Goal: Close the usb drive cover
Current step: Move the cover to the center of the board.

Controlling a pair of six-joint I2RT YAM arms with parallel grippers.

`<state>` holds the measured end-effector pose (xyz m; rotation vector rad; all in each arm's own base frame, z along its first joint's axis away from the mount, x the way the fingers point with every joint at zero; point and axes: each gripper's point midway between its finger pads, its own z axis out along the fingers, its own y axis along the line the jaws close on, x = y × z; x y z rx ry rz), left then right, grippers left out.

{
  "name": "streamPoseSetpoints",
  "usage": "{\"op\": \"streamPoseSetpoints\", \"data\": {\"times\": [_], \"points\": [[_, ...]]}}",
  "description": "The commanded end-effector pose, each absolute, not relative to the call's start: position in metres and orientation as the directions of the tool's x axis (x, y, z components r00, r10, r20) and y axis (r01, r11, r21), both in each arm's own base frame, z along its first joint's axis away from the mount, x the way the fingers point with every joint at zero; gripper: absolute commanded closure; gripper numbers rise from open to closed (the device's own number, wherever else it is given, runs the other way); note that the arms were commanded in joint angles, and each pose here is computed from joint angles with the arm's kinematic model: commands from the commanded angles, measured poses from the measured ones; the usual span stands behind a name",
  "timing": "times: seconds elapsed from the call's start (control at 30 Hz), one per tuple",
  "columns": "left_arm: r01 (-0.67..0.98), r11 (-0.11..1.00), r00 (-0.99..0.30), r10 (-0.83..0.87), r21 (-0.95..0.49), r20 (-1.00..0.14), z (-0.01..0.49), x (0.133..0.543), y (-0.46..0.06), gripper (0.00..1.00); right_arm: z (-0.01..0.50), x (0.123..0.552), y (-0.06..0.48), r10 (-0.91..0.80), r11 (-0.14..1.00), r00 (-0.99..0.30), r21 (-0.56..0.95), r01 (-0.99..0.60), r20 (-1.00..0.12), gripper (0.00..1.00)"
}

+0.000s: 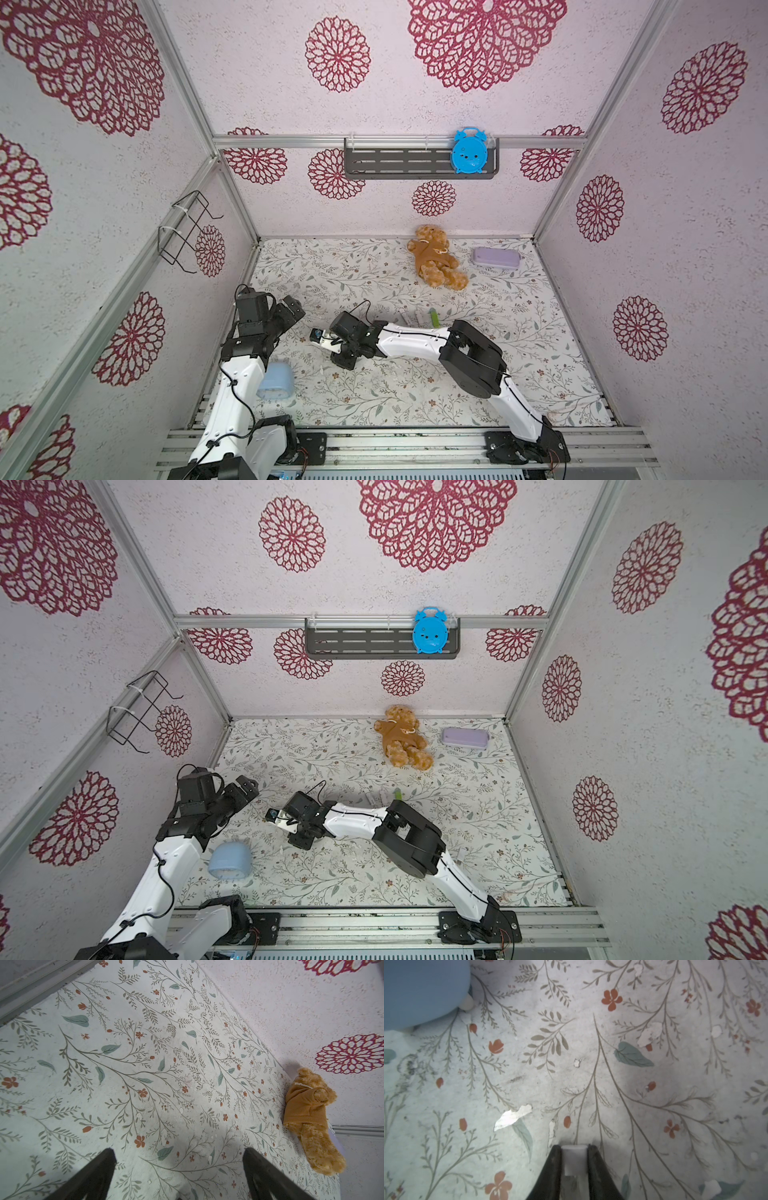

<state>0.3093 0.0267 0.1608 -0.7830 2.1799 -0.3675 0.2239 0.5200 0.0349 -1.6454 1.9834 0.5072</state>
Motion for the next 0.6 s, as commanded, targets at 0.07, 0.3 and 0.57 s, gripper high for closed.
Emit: {"op": "streamPoseSetpoints", "data": {"times": [0.07, 0.3, 0.57], "points": [[-0.372, 0.777, -0.532, -0.627, -0.509, -0.569, 0.159, 0.312, 0.020, 0.01, 0.035, 0.219, 0.474, -0.844, 0.222, -0.153, -0.074, -0.972, -0.514, 0.79], [-0.233, 0.729, -0.597, -0.630, -0.643, -0.497, 0.155, 0.321, -0.019, 0.03, 0.042, 0.202, 0.388, -0.856, 0.312, -0.240, -0.086, -0.946, -0.457, 0.79], [-0.137, 0.727, -0.679, -0.563, -0.672, -0.471, 0.143, 0.332, -0.073, 0.05, 0.043, 0.176, 0.326, -0.848, 0.380, -0.314, -0.077, -0.922, -0.427, 0.77]]}}
